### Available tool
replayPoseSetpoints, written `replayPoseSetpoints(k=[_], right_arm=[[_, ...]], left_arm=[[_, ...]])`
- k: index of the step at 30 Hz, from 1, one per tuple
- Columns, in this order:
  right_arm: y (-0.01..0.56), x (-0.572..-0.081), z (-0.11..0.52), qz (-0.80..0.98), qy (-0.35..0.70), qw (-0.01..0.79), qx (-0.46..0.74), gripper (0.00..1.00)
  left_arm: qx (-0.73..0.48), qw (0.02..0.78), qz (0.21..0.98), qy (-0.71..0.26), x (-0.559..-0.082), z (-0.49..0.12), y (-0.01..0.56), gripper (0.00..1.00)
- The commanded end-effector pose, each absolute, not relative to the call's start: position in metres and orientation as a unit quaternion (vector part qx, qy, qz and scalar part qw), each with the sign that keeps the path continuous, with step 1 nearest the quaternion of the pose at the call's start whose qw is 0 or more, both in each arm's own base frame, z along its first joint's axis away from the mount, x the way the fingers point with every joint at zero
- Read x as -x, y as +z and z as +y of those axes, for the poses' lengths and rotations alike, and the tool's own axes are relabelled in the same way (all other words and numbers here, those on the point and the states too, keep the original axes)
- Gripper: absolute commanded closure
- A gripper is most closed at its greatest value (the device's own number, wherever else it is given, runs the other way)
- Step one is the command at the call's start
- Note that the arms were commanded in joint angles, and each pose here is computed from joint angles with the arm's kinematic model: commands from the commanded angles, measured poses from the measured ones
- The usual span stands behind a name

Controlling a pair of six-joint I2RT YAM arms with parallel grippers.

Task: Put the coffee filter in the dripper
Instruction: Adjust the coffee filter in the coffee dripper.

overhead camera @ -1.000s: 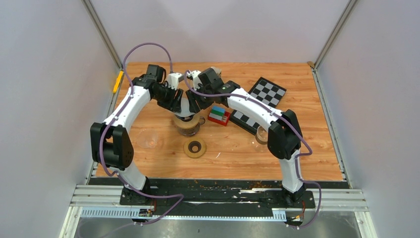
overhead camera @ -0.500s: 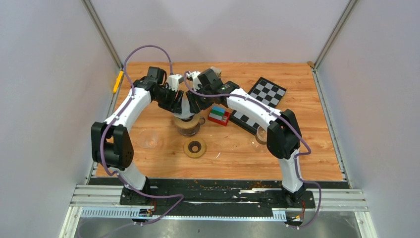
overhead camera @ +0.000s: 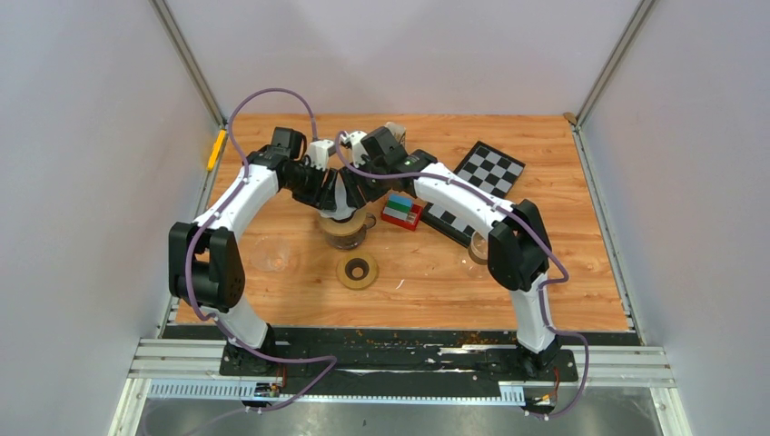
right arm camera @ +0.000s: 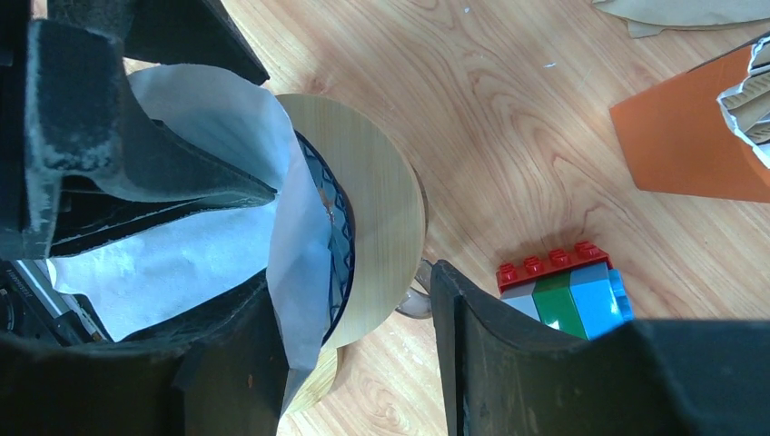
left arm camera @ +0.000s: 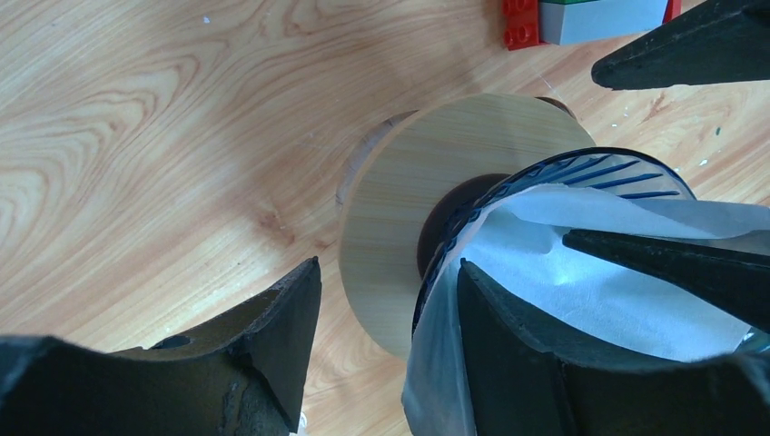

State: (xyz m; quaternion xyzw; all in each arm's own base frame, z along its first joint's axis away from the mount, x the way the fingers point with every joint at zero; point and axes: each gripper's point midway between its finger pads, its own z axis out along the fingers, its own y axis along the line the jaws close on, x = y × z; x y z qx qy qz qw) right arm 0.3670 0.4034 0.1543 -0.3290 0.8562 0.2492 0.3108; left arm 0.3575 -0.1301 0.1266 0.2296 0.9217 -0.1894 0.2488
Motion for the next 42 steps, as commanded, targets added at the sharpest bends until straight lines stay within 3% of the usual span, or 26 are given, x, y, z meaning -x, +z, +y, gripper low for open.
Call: replayPoseSetpoints(k=[1,13,21,42], right_arm=[[0.141,-0.373,0.402,0.86,0.228,0.311,0.333,0.46],[0.17,-0.371,0.404,0.846,0.246,0.33,0.338,0.43],[0.193,-0.367,0.406,0.836,0.262,0.34,0.341,0.4],[0.232,-0.361,0.411,0.817,0.292,0.361,0.343,0.37]], left_arm=[[-0.229,0.262,0.92,-0.182,-0.357,-0.126,0.134,0.36],[-0.241,0.278,0.914,-0.172,-0.36,-0.123,0.157,0.34],[-0.244,0.288,0.91,-0.173,-0.362,-0.124,0.169,0.27],[-0.247,0.311,0.899,-0.184,-0.363,-0.129,0.197,0.25]])
